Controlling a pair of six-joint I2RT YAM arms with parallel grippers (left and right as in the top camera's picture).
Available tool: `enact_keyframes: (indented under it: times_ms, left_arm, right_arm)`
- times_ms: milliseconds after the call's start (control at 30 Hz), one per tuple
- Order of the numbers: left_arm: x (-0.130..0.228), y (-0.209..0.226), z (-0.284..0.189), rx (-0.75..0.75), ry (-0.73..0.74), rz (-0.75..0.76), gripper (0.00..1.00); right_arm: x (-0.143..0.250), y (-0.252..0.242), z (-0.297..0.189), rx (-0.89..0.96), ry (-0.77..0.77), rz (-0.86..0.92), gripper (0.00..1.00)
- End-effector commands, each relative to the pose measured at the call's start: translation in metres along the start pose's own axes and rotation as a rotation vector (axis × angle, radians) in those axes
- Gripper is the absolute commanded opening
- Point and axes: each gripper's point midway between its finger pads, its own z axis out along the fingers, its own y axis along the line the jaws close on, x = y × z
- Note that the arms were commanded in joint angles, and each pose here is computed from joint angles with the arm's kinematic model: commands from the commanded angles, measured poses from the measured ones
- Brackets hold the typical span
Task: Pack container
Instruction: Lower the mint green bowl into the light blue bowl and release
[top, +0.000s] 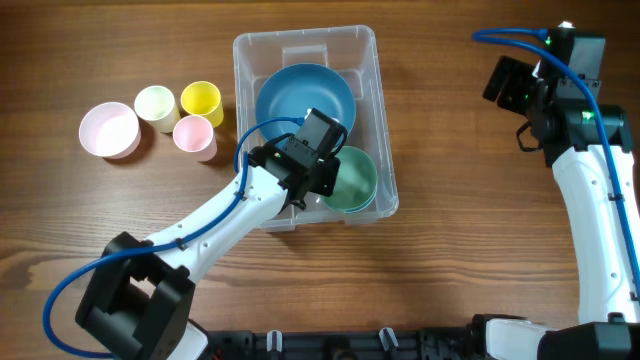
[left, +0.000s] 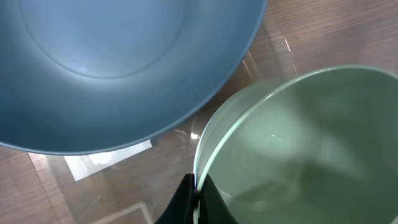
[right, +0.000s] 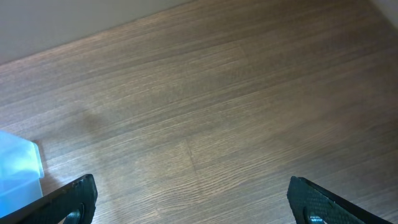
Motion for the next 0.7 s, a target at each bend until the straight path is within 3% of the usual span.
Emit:
enact_keyframes:
  times_ms: [0,667]
  left_arm:
    - [-0.015,-0.001,-0.015,-0.005,-0.060,0.004,0.04]
    - [0.000,-0.029,-0.025,0.079,-0.018,0.050,0.04]
  right_arm:
    - [-0.003,-0.001,0.001,0.012,-0.007,0.012,1.00]
    - [-0.003,-0.001,0.001,0.012,-0.007,0.012,1.00]
